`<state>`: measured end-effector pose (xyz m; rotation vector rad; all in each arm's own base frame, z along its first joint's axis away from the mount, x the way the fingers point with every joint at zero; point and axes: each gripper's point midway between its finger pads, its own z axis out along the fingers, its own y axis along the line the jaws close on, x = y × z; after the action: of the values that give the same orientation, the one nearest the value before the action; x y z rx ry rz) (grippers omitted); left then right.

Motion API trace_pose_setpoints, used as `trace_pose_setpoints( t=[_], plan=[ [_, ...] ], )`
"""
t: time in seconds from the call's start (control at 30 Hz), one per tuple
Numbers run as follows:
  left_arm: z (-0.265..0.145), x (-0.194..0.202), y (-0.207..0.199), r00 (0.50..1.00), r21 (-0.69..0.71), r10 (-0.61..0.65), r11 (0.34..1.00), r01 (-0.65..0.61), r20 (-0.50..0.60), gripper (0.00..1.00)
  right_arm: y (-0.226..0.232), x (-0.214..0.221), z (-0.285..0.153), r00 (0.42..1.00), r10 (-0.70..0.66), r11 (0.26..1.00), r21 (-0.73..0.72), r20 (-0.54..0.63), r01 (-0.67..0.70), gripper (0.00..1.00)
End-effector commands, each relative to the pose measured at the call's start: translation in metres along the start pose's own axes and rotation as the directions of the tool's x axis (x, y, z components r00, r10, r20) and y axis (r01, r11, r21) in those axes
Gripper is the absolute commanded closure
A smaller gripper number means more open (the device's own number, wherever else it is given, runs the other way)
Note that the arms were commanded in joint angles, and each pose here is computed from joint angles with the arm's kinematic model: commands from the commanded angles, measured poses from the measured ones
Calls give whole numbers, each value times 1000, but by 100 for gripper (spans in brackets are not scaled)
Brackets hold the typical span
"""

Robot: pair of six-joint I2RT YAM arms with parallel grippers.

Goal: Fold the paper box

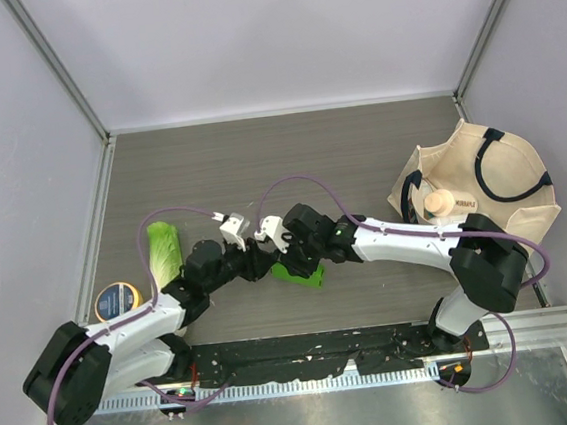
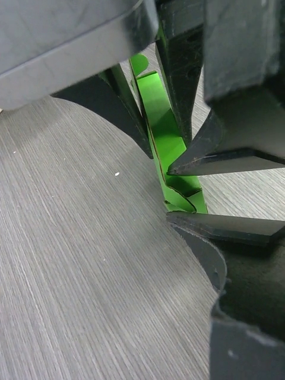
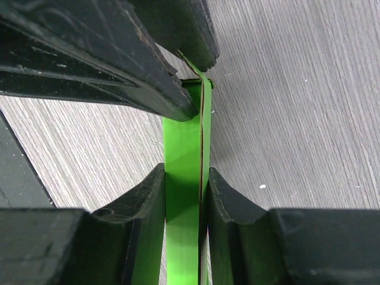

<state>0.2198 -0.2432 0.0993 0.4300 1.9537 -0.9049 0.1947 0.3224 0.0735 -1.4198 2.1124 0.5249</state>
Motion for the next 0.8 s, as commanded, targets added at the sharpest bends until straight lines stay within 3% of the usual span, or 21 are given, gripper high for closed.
trace_pose_setpoints(
  t=[0.0, 0.03, 0.1, 0.17, 0.23, 0.33, 0.4, 0.77],
  plan=[
    [3, -28, -17, 997, 63, 6, 998, -10, 72, 67, 5, -8, 0, 1000, -18, 999, -26, 25, 18, 86],
    [2, -27, -17, 998, 62, 4, 998, -8, 70, 66, 5, -9, 0, 1000, -18, 999, -26, 25, 18, 86],
    [-1, -31, -14, 997, 37, 3, 999, -6, 80, 49, 5, -8, 1, 1000, -17, 999, -29, 22, 18, 86],
    [-6, -41, -10, 994, -5, 8, 1000, -7, 110, 40, 5, -7, 1, 1000, -17, 999, -29, 21, 18, 86],
    [-12, -47, -8, 991, -24, 30, 999, -27, 131, 39, 5, -6, 2, 1000, -16, 999, -31, 16, 17, 86],
    [-14, -50, -6, 990, -44, 53, 998, -47, 129, 43, 5, -7, 2, 1000, -16, 999, -32, 15, 17, 86],
    [-12, -48, -6, 992, -40, 52, 998, -47, 113, 54, 4, -9, 2, 1000, -17, 999, -31, 20, 18, 86],
    [-2, -39, -12, 997, 14, 30, 999, -32, 71, 63, 3, -10, 1, 1000, -15, 999, -31, 25, 15, 87]
  ],
)
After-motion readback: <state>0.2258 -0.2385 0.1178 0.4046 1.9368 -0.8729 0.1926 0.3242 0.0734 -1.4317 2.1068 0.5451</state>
